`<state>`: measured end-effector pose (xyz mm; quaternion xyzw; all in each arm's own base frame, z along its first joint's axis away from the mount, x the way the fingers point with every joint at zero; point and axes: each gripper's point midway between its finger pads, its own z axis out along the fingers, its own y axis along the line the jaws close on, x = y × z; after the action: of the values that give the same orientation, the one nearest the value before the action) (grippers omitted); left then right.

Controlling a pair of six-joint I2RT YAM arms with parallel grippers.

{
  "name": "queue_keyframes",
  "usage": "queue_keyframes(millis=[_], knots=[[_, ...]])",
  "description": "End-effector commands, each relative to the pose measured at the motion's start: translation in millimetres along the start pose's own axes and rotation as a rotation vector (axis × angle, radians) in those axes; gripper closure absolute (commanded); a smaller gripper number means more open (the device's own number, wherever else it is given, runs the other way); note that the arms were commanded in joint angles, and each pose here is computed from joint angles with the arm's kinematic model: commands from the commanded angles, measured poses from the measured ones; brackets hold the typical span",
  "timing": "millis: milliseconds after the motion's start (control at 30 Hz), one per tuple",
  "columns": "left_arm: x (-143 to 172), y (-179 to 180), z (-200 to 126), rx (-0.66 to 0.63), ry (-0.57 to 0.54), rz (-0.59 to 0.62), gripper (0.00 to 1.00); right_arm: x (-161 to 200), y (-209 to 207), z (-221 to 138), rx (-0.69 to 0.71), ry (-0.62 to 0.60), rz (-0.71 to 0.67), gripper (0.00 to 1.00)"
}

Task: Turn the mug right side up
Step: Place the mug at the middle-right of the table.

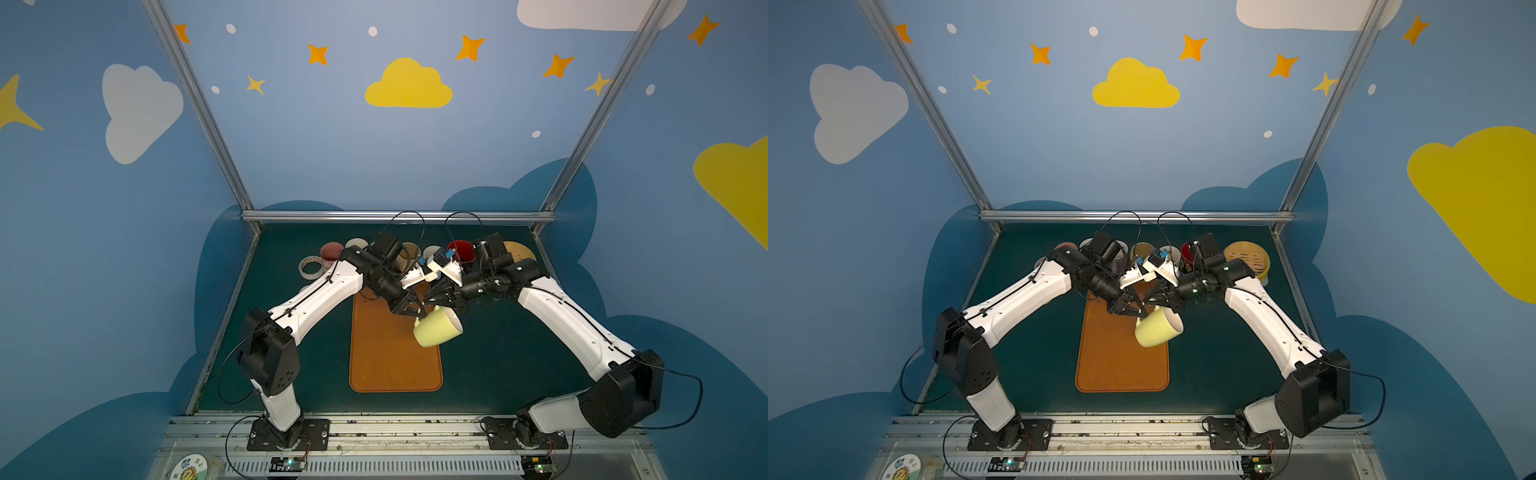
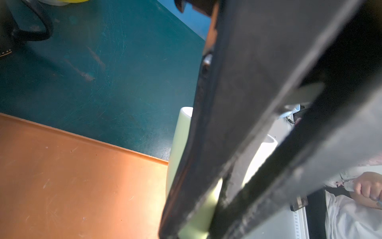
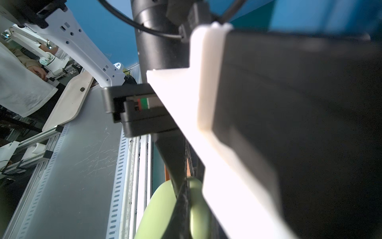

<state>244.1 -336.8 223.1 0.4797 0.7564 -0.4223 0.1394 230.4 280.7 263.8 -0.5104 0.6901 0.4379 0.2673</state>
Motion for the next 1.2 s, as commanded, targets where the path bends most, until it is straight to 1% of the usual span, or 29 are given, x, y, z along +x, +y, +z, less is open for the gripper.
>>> queue_keyframes(millis=[0,67,133,200,233,300,400,500,600,667,733,833,933,1100,1167], knots=[[-16.1,15.5,-6.7,-0.102,-0.112,0.031,0.97,-31.3,15.4,-7.3,-0.03,-0.095,-0.058,1.0],[-13.8,28.0,-9.8,-0.158,-0.139,-0.006,0.97,-32.6,12.1,-7.6,-0.006,-0.096,-0.055,1.0],[-10.5,40.8,-11.6,-0.201,-0.161,-0.052,0.97,-34.3,8.1,-7.7,0.017,-0.099,-0.047,0.93],[-5.4,53.5,-10.8,-0.251,-0.179,-0.087,0.97,-36.5,2.0,-8.9,0.055,-0.106,-0.041,0.78],[-2.4,59.7,-9.8,-0.274,-0.189,-0.102,0.97,-36.0,-2.1,-9.7,0.08,-0.11,-0.025,0.72],[0.9,68.7,-7.8,-0.307,-0.216,-0.126,0.97,-36.9,-7.8,-12.0,0.127,-0.126,-0.016,0.65],[4.8,80.7,-3.1,-0.342,-0.256,-0.15,0.97,-38.9,-14.7,-18.7,0.204,-0.164,-0.017,0.58],[5.9,97.8,-2.4,-0.419,-0.297,-0.173,0.97,-40.2,-17.9,-25.1,0.263,-0.202,-0.021,0.56],[2.6,105.4,-0.3,-0.487,-0.34,-0.137,0.97,-40.4,-22.6,-34.2,0.343,-0.236,-0.012,0.56],[-1.8,109.3,0.3,-0.529,-0.375,-0.121,0.97,-39.6,-27.8,-44.5,0.423,-0.269,0.016,0.56],[-9.6,110.8,1.1,-0.544,-0.423,-0.112,0.97,-37.3,-33.1,-58.6,0.522,-0.323,0.046,0.56],[-23.8,111.3,6.5,-0.545,-0.512,-0.098,0.97,-29.3,-35.1,-87.3,0.677,-0.439,0.09,0.55],[-39.3,107.1,20.2,-0.533,-0.59,-0.054,0.97,-15.3,-29.7,-116.7,0.802,-0.558,0.144,0.55],[-65.5,101.5,55.8,-0.482,-0.686,0.021,0.96,6.6,-12.2,-152.3,0.928,-0.672,0.175,0.53],[-73.6,102.6,68.0,-0.475,-0.73,0.044,0.97,11.4,-4.5,-161.8,0.948,-0.708,0.174,0.52]])
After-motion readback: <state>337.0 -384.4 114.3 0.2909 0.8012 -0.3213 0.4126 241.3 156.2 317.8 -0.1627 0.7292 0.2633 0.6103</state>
